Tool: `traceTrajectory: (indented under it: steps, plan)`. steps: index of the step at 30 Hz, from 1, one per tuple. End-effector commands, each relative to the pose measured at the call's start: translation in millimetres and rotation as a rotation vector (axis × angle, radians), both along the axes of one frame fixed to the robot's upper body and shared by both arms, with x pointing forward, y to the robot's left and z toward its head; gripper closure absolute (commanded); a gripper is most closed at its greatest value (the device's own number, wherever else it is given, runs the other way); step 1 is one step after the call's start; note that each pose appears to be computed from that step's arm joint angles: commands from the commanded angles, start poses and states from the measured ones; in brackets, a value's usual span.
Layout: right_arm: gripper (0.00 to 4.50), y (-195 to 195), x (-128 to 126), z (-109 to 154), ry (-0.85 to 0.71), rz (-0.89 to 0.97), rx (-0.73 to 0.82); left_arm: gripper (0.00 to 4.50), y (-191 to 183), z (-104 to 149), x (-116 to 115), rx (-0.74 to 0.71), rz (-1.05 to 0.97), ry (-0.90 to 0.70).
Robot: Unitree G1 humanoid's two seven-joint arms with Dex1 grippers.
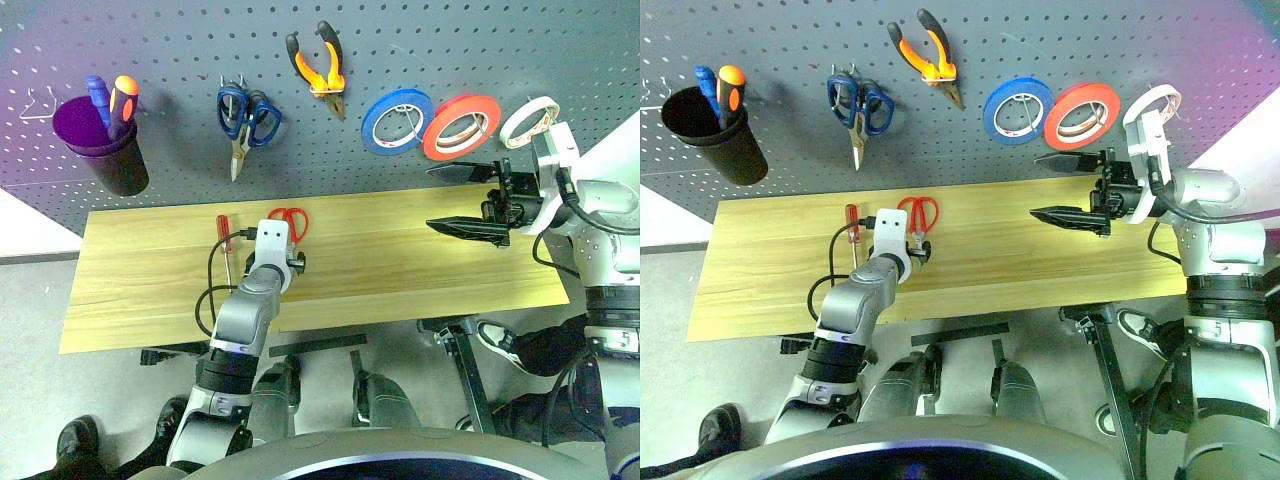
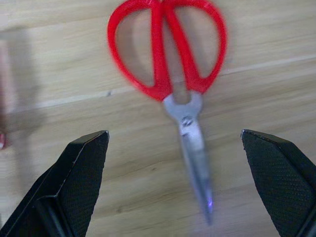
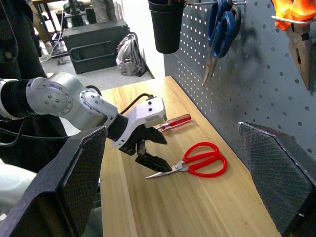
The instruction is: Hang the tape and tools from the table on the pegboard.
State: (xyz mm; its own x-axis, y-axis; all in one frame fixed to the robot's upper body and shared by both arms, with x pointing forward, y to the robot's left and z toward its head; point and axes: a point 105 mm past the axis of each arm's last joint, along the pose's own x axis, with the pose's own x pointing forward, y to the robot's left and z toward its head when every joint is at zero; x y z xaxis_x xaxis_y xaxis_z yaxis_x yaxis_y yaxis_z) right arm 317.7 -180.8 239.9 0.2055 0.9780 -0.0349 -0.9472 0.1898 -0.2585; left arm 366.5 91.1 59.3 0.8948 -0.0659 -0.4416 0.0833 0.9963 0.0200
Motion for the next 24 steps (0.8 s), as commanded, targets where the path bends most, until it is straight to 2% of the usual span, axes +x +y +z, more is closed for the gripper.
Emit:
traceTrajectory:
  steps: [1,15,24]
  plan:
    - [0.03,-1.5,-1.5,10.7,-0.052,-0.010,-0.002,0.00,-0.9,1.7,1.8,-0.018,0.022,-0.013]
    - [0.03,-2.2,-2.0,16.3,-0.060,-0.014,-0.005,0.00,-12.7,-5.6,30.5,-0.051,0.037,0.018]
    - [0.03,-2.6,-0.5,17.2,-0.069,-0.032,-0.008,0.00,-22.2,-13.4,25.0,-0.040,0.066,0.071]
